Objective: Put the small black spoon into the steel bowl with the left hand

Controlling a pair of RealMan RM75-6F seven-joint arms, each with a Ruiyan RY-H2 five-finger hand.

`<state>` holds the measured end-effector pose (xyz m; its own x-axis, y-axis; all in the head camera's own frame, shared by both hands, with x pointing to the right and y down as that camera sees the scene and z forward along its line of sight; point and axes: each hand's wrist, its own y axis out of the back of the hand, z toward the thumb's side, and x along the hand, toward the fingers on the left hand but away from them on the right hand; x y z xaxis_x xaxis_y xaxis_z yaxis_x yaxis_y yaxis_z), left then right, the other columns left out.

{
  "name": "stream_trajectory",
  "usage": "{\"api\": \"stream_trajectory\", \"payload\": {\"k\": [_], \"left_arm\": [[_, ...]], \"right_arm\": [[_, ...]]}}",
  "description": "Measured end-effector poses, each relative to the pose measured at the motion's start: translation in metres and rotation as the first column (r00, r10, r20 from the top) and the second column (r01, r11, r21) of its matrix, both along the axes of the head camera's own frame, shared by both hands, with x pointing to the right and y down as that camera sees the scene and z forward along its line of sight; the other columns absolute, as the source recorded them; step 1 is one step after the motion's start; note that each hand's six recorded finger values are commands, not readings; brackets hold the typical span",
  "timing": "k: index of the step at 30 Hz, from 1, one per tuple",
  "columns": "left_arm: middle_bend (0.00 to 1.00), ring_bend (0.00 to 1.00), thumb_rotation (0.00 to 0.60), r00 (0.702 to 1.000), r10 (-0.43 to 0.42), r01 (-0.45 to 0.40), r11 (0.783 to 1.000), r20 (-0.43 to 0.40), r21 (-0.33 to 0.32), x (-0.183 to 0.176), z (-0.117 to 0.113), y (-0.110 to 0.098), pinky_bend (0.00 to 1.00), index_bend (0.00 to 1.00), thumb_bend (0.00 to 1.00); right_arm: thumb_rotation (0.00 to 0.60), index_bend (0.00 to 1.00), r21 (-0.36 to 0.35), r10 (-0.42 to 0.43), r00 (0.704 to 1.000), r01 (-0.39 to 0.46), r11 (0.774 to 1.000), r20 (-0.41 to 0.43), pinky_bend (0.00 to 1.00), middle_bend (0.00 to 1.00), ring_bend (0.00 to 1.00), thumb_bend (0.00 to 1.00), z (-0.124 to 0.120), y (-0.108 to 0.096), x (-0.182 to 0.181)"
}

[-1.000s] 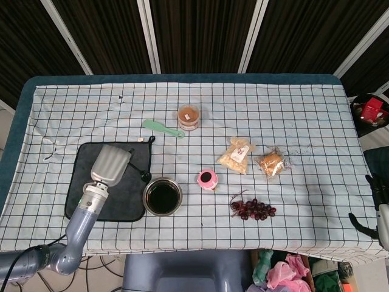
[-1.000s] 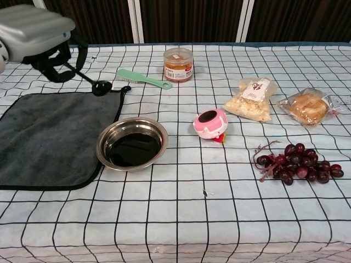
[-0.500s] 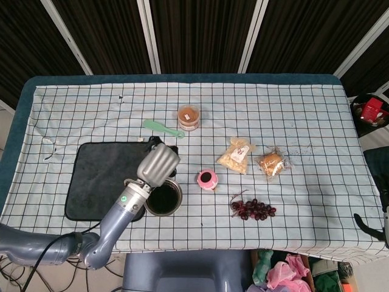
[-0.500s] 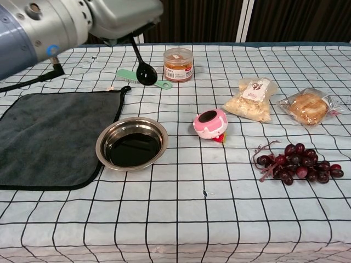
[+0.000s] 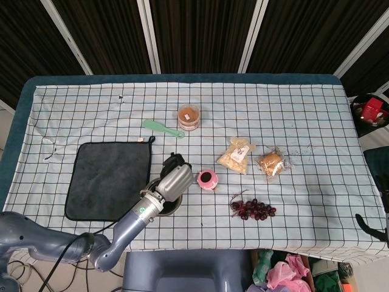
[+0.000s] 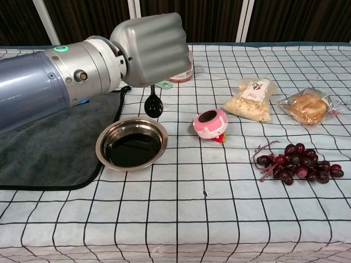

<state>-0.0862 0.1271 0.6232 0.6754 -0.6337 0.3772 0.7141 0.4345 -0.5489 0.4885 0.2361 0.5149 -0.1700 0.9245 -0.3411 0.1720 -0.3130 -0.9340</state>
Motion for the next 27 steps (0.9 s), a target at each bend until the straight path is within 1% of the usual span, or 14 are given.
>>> {"api": "stream_trajectory", "payload": {"k": [4,8,19,23,27], "left_arm": [[0.91,0.88,0.600,1.000,0.019,-0.019,1.000,0.015,-0.019,-0.005,0.007,0.009,0.78,0.70,0.47],[0.91,0.88,0.600,0.999,0.019,-0.018,0.999,0.032,-0.044,-0.014,0.016,0.015,0.78,0.70,0.47],[0.91,0.88,0.600,0.996,0.021,-0.016,0.998,0.084,-0.061,-0.025,0.038,0.019,0.78,0.70,0.47],[0.91,0.88,0.600,0.993,0.026,-0.018,0.997,0.114,-0.077,-0.028,0.050,0.024,0.78,0.70,0.47],[0.91,0.88,0.600,0.992,0.025,-0.015,0.996,0.120,-0.084,-0.030,0.055,0.025,0.78,0.70,0.47]], "right_arm": [[0.600,0.00,-0.001,0.004,1.000,-0.004,1.000,-0.001,0.22,0.01,0.10,0.23,0.000,0.000,0.001],[0.600,0.00,-0.001,0.003,1.000,-0.003,1.000,-0.001,0.22,0.01,0.10,0.23,0.000,0.000,0.000],[0.600,0.00,0.000,0.004,1.000,-0.004,1.000,-0.001,0.22,0.01,0.10,0.23,-0.001,0.000,0.000],[0.600,0.00,-0.001,0.006,1.000,-0.006,1.000,0.000,0.22,0.01,0.10,0.23,0.000,0.001,0.001],[0.600,0.00,-0.001,0.004,1.000,-0.004,1.000,0.000,0.22,0.01,0.10,0.23,0.000,0.001,0.000]]}}
